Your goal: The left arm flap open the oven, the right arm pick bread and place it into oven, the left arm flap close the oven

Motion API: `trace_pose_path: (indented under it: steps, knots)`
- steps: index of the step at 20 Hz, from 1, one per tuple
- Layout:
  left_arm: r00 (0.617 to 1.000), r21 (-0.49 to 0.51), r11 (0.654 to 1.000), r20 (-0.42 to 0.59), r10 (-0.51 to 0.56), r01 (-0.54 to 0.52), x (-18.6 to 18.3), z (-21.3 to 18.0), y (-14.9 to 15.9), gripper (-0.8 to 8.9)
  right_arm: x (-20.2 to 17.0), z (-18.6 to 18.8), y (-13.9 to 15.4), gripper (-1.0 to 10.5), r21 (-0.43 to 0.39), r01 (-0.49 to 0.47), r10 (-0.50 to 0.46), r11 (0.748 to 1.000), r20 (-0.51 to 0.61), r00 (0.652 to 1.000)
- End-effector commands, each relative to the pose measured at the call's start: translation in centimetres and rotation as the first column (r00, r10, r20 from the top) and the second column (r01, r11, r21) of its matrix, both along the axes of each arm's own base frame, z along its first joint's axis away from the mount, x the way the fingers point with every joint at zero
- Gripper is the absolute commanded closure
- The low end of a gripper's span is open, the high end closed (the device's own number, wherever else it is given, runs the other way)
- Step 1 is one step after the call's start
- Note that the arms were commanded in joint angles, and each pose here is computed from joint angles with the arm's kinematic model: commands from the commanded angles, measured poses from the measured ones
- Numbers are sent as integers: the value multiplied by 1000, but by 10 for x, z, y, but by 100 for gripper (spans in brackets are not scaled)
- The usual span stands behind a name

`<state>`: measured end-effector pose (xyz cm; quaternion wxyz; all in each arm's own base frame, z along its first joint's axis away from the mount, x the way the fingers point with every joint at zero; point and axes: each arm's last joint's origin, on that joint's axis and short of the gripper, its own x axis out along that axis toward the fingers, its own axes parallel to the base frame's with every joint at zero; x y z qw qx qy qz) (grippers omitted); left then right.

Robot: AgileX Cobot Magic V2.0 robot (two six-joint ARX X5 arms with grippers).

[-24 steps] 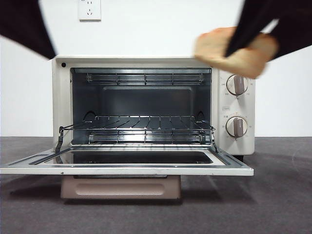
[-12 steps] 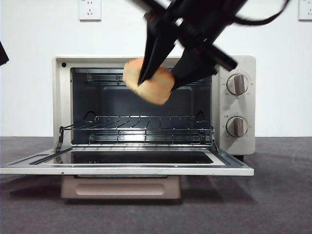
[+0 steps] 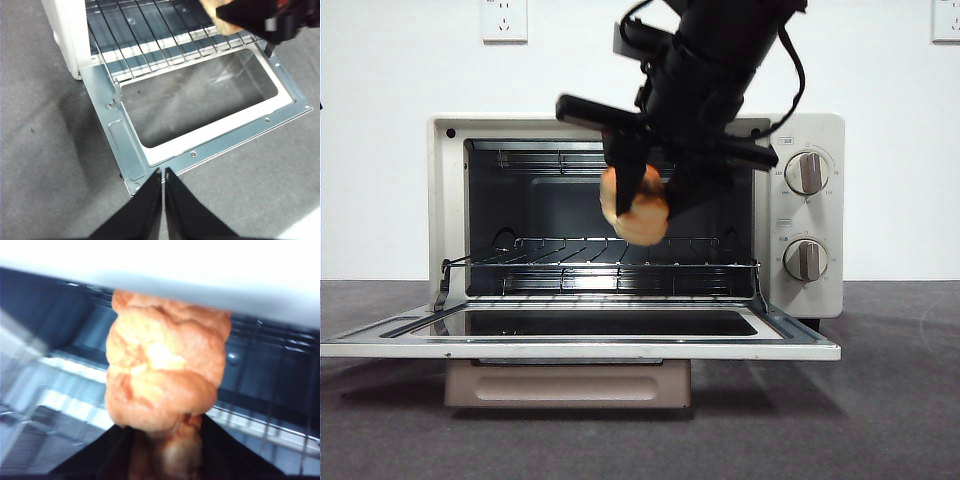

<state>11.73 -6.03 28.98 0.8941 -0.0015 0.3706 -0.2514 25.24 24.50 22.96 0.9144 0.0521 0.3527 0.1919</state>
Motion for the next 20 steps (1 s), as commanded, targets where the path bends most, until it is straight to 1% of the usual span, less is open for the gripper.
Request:
trace_pose_path:
  steps: [1,5,7,8,9,13,16,18,20]
  knots:
    - [1000,-2,1000,13,-2,2,0,2,0,797,7,-6,4,744,4,23,-23,1000,-12,1000]
    - [1000,-3,1000,15,-2,2,0,2,0,797,8,-9,3,687,-3,27,-27,1000,-20,999]
    - [1000,-3,1000,16,-2,2,0,2,0,797,8,-9,3,575,-2,24,-24,1000,-22,999]
    - [1000,-3,1000,15,-2,2,0,2,0,797,8,-9,3,534,-3,24,-24,1000,-23,999]
    - [1000,-3,1000,15,-2,2,0,2,0,797,8,-9,3,519,-3,24,-24,1000,-23,999]
    - [1000,-3,1000,16,-2,2,0,2,0,797,6,-6,3,513,-4,21,-21,1000,-23,1000]
    - [1000,-8,1000,25,-1,2,1,3,-1,797,-4,5,0,513,-12,5,-5,1000,-31,1000]
    - [1000,-8,1000,25,-1,1,1,3,-1,797,-16,18,-4,513,-22,-27,26,999,-24,999]
    - [1000,-10,1000,29,-1,1,1,3,-1,797,-29,35,-9,513,-36,-96,96,995,-8,995]
